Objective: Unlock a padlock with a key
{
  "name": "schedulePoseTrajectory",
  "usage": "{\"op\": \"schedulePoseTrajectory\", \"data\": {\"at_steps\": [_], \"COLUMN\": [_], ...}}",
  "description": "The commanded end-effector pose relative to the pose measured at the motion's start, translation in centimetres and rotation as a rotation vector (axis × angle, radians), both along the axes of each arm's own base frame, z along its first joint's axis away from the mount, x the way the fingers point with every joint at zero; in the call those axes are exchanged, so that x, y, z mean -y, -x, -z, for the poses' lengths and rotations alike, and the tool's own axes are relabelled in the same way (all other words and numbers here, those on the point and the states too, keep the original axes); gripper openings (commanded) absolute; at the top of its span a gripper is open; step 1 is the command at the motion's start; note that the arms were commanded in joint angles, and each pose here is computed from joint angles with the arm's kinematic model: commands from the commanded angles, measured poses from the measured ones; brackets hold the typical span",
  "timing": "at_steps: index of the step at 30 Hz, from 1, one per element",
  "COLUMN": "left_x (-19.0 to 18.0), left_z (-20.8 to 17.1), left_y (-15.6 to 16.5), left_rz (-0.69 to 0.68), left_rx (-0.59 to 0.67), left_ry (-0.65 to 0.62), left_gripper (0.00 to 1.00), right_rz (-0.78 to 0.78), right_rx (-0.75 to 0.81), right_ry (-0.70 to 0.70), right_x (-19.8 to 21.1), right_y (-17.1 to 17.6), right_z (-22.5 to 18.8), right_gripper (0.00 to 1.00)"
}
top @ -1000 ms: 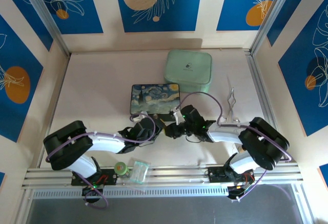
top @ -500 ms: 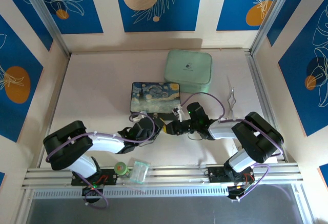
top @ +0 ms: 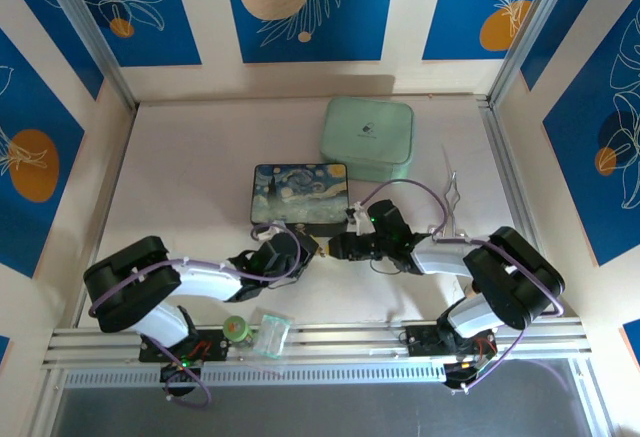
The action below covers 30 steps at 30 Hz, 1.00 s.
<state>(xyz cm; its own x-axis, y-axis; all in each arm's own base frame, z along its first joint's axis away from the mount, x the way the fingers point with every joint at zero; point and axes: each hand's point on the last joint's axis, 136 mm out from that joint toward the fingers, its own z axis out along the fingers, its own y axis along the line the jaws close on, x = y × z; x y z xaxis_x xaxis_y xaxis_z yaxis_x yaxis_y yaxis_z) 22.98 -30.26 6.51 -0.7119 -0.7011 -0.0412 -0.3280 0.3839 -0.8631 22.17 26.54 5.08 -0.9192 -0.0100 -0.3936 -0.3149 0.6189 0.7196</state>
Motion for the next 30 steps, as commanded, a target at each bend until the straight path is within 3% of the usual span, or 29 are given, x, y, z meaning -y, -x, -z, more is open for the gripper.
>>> {"op": "schedulePoseTrajectory", "data": {"at_steps": [1, 6, 10, 15, 22, 26, 30], "left_x": [0.2, -0.2, -1.1, -2.7, -4.6, -6.6, -7.4], "left_z": [-0.6, -0.6, 0.0, 0.8, 2.1, 2.6, 3.0], "left_y": [0.4, 0.4, 0.5, 0.7, 0.9, 0.7, 0.5], "left_rz": [0.023, 0.016, 0.014, 0.071, 0.196, 0.242, 0.256], "left_rx": [0.013, 0.016, 0.019, 0.022, 0.001, -0.002, 0.007], "left_ry": [0.014, -0.003, -0.072, -0.269, -0.475, -0.685, -0.771], "left_gripper": [0.00, 0.00, 0.00, 0.00, 0.00, 0.00, 0.02], "right_rz": [0.072, 0.062, 0.041, 0.041, 0.035, 0.033, 0.039], "right_rx": [-0.011, 0.026, 0.072, 0.130, 0.143, 0.156, 0.156], "right_ry": [0.091, 0.085, 0.062, 0.095, 0.119, 0.141, 0.148], "right_x": [1.6, 1.4, 1.0, 0.7, -0.4, -1.1, -1.2], "right_y": [-0.4, -0.2, -0.2, -0.8, -1.8, -2.0, -1.9], "right_z": [1.5, 0.7, -0.7, -2.2, -2.8, -2.6, -2.3], "right_gripper": [0.36, 0.37, 0.46, 0.59, 0.60, 0.59, 0.59]}}
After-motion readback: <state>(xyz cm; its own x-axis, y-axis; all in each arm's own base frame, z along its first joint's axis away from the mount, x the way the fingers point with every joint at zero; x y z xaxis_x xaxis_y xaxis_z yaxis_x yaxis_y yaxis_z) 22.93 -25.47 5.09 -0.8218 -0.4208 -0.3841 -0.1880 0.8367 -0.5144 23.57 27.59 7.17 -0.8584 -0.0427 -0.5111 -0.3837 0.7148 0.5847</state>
